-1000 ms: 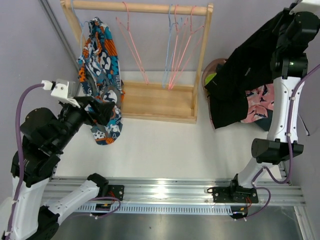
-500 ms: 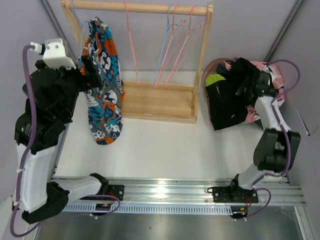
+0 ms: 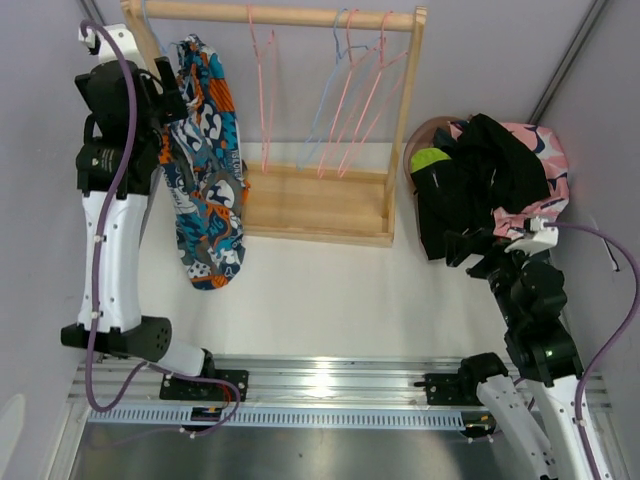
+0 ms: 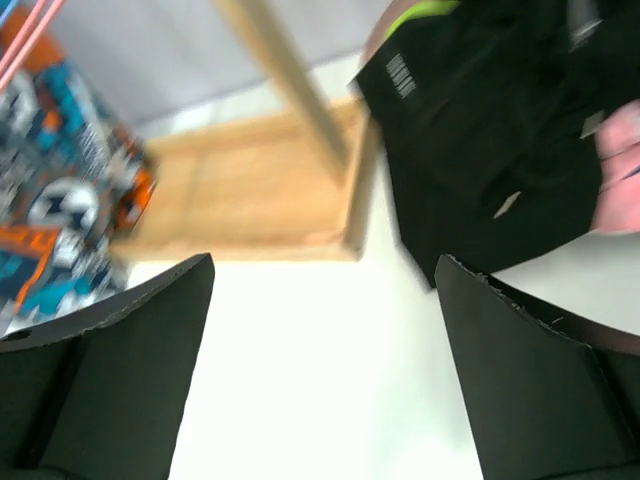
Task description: Remove the shorts from the hanger
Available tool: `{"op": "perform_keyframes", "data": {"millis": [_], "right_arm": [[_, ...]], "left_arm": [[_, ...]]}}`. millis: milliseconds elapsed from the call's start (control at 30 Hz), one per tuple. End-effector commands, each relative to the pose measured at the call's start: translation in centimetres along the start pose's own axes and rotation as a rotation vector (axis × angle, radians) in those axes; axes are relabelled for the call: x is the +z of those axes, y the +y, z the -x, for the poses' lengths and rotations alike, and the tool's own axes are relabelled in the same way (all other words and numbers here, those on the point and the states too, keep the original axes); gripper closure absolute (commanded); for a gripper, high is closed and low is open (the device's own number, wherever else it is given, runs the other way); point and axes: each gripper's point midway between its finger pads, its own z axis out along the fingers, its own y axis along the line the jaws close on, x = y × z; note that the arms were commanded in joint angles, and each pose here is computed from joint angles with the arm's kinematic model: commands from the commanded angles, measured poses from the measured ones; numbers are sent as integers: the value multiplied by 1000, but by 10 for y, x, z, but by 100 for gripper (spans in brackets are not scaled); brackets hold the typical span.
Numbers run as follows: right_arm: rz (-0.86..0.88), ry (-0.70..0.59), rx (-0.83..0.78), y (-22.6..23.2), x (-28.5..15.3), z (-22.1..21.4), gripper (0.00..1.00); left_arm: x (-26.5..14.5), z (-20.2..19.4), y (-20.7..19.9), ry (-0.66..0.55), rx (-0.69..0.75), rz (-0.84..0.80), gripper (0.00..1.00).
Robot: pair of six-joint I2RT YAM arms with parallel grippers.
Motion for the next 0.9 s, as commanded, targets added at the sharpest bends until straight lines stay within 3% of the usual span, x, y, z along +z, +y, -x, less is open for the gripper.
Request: {"op": "perform_keyframes", "data": {"millis": [0,267,500,567,600,667,700,733,767,867], "right_arm": [[117,103,38,24,-9,-27,1],[143,154,23,40,-5,-31,1],[148,173,31,42,-8,-36,1],[135,177,17,39,-9,-38,1],[129,182,11,37,-11,-40,1],[125,177,8,35,-12,-40,1],[127,176,7,34,-13,-40,1],[125,181,6,33,-14,-43,1],[122,190,5,32,-14,-45,1],[122,201,11,30,-16,-51,2]], "left_arm": [[19,11,1,-39,-53,-22,1],[87,-30,0,48,-86,-80,5],[111,-38,-17,94,-118,-147,14],[113,-40,-22,98,-119,-174,23],[117,-42,-25,103,-115,-183,40],[120,-42,-28,108,-116,-195,56],[120,-40,-30,108,-120,-206,69],[121,-41,-32,110,-123,-212,91],[120,-37,-33,102,-128,-217,98],[105,-19,-34,40,-133,-216,100]]}}
